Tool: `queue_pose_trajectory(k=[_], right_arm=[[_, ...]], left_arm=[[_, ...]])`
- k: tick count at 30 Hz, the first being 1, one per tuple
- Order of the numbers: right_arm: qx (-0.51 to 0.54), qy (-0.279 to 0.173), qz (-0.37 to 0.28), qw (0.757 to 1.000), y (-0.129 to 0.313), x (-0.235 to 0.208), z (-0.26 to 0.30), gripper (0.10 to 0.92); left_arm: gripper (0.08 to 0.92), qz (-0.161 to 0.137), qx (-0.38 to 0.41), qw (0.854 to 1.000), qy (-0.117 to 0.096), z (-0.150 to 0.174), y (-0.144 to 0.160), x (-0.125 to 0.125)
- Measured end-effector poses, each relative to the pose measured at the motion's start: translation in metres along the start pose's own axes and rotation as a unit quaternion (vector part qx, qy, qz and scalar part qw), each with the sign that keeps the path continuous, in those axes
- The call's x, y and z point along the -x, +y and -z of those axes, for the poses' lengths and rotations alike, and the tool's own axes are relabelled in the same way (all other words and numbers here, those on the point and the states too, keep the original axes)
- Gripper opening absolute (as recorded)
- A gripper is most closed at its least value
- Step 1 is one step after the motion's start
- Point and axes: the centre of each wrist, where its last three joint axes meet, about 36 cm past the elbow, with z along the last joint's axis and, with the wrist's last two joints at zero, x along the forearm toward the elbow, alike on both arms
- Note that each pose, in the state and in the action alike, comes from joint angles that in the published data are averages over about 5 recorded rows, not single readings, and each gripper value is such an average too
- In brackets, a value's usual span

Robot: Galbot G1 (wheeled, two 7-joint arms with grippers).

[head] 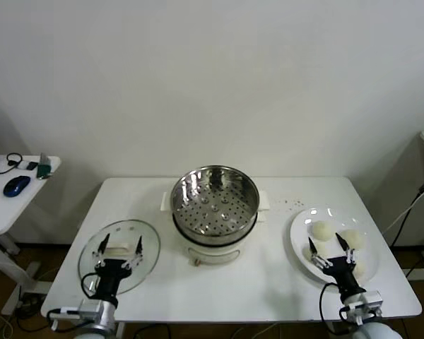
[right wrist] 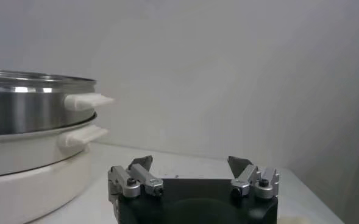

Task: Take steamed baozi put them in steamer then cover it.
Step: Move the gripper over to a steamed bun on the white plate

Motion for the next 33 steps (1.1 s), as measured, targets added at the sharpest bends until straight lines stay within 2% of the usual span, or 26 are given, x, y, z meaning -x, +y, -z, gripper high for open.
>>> queue_pose_trajectory(k=[6, 12, 16, 21, 33], right_arm=[[-0.071, 0.035, 0.053, 0.995, -0.034, 0.016, 0.021, 0.823], [-0.180, 0.096, 0.143, 0.968, -0.093, 0.041, 0.055, 0.823], [-0.248, 0.145, 0.206, 0.936, -0.131, 0.059, 0.083, 0.823], [-0.318, 0.206, 0.277, 0.883, -0.166, 0.087, 0.118, 0.823], [-0.411, 0.312, 0.377, 0.769, -0.195, 0.169, 0.162, 0.823]], left_arm=[[0.823, -0.003, 0.000, 1.000, 0.002, 0.002, -0.001, -0.002], [0.823, -0.010, -0.005, 1.000, 0.002, 0.004, -0.001, -0.005], [0.823, -0.013, -0.006, 1.000, 0.002, 0.005, 0.000, -0.006], [0.823, -0.015, -0.007, 1.000, 0.000, 0.005, 0.002, -0.004], [0.823, -0.018, -0.007, 1.000, -0.001, 0.009, 0.004, 0.004]])
